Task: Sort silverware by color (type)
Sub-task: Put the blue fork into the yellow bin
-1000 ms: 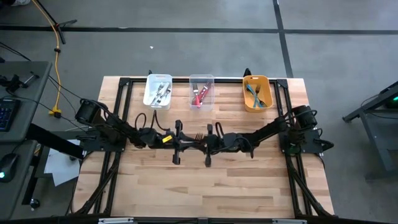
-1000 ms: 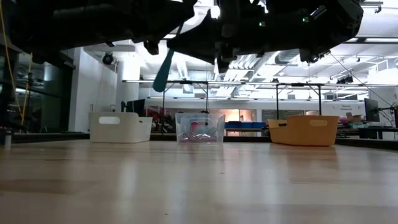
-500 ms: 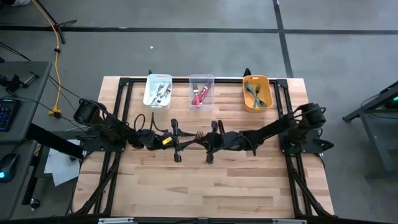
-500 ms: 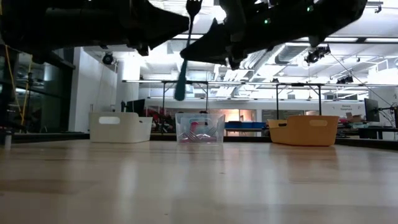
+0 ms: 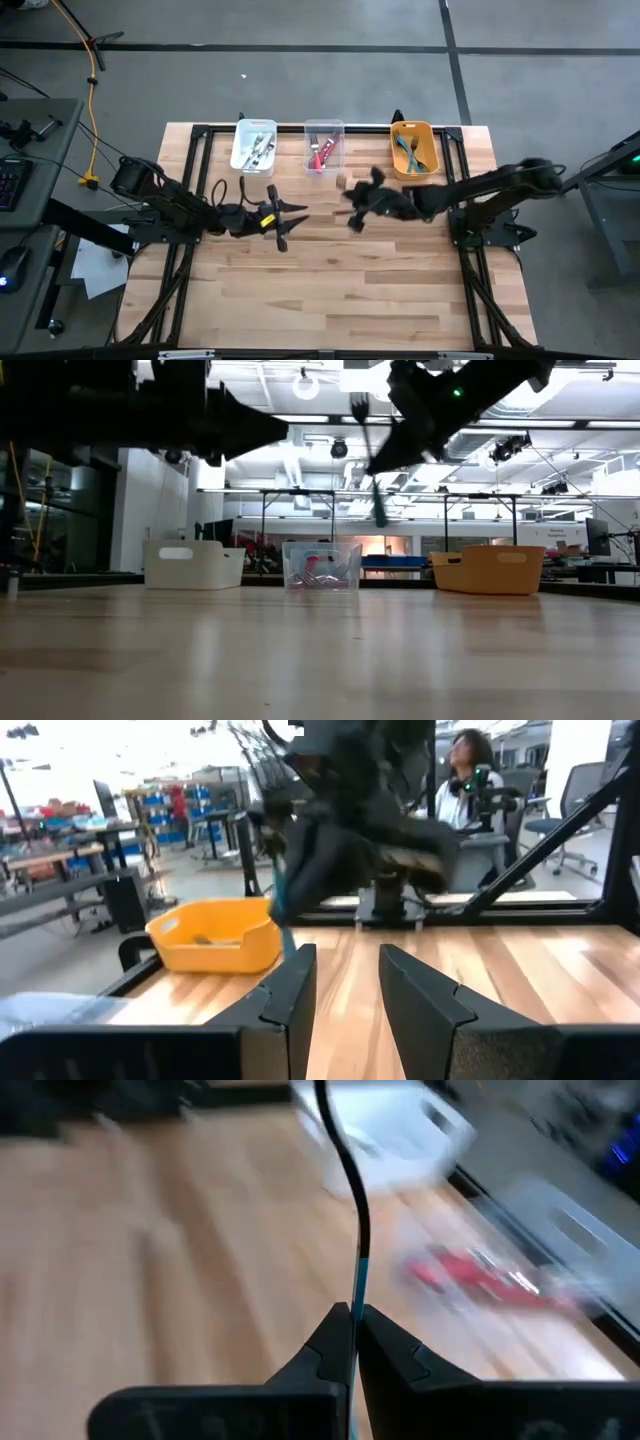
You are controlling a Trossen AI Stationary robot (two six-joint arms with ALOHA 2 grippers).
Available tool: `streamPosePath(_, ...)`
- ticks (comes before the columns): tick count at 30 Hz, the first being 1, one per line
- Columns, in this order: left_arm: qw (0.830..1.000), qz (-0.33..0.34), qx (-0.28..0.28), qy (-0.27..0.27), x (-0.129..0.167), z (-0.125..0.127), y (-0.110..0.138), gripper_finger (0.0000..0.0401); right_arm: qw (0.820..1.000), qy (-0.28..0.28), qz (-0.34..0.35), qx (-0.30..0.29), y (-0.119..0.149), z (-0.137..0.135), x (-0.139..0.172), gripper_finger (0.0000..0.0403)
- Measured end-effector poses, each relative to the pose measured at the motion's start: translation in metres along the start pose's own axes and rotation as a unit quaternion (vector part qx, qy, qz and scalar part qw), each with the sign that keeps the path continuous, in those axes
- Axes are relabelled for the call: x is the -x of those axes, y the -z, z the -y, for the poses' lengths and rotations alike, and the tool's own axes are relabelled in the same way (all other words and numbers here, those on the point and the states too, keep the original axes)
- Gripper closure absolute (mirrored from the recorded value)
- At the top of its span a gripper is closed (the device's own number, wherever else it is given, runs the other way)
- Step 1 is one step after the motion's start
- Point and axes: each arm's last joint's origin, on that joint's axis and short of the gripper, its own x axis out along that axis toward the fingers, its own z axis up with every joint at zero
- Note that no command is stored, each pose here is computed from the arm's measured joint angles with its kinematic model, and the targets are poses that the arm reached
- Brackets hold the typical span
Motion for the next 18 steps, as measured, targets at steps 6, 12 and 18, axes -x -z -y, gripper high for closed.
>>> streamPosePath(6,0.999,-0.023,0.023,0.007,-0.005,-0.009,0.006,0.0295,0.991,0.088,-0.087,-0.048,0.003,0.06,0.015,0.0402)
streamPosePath(12,0.999,-0.024,0.023,0.009,-0.005,-0.01,0.006,0.0295,0.962,0.183,-0.186,-0.076,0.007,0.117,0.024,0.0402)
streamPosePath(18,0.999,-0.029,0.02,0.01,-0.005,-0.01,0.007,0.0295,0.938,0.244,-0.224,-0.097,0.004,0.164,0.027,0.0402)
